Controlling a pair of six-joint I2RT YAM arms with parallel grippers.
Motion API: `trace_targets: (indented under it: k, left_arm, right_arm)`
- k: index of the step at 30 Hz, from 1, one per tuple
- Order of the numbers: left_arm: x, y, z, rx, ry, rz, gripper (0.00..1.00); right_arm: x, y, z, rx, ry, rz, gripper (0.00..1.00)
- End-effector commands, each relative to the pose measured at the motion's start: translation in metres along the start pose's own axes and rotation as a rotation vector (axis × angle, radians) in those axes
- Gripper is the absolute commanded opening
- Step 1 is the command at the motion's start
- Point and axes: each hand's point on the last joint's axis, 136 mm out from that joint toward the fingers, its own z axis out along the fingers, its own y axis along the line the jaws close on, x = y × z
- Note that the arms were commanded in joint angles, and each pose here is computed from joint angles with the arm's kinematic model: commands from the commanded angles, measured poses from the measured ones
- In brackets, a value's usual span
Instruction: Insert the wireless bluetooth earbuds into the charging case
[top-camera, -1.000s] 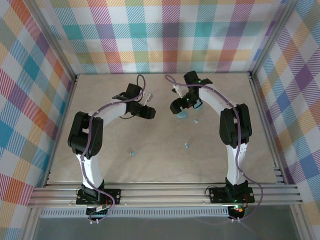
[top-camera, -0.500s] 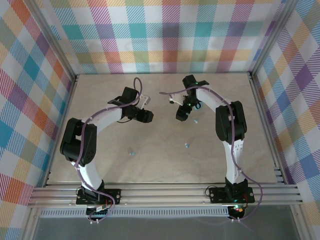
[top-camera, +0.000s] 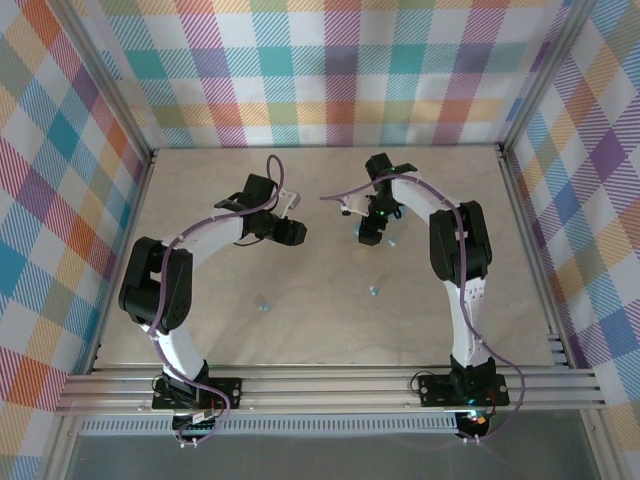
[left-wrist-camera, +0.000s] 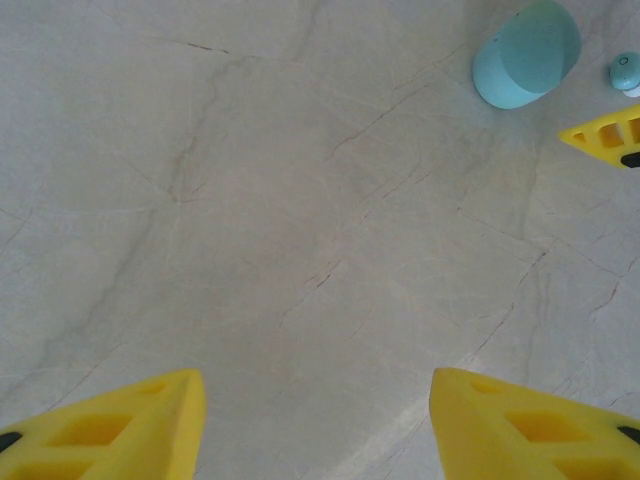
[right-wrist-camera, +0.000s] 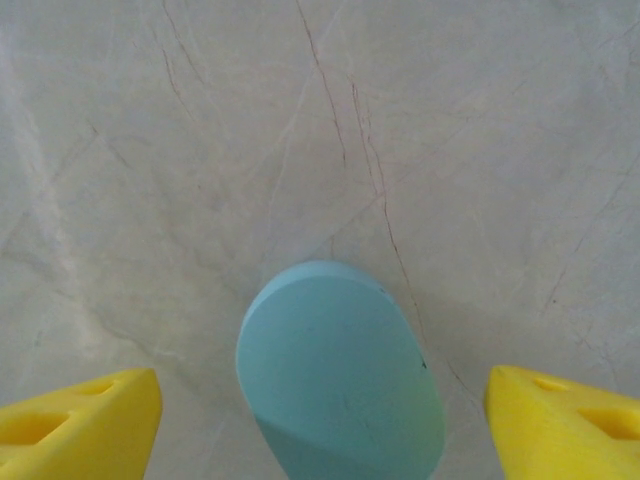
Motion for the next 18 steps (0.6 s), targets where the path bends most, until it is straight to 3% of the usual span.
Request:
trace_targets:
  k: [1, 7, 15, 18]
  left_arm:
    - [-0.001, 0.000, -0.009, -0.005, -0.018, 0.008, 0.61]
    - [0.000, -0.001, -0.008, 0.000, -0.021, 0.006, 0.61]
    - [-0.001, -0.003, -0.020, -0.011, -0.078, 0.037, 0.62]
    - [-0.014, -0.014, -0.031, 0.028, -0.194, 0.086, 0.65]
  right_arm:
    - [0.014, 0.002, 0.017, -0.026, 0.033, -0.050, 0.83]
    - [0.016, 0.004, 0.023, -0.048, 0.033, -0.059, 0.80]
    - [0.018, 0.011, 0.026, -0.034, 0.029, -0.076, 0.62]
    - [0.012, 0.014, 0.021, -0.012, -0.007, -0.087, 0.55]
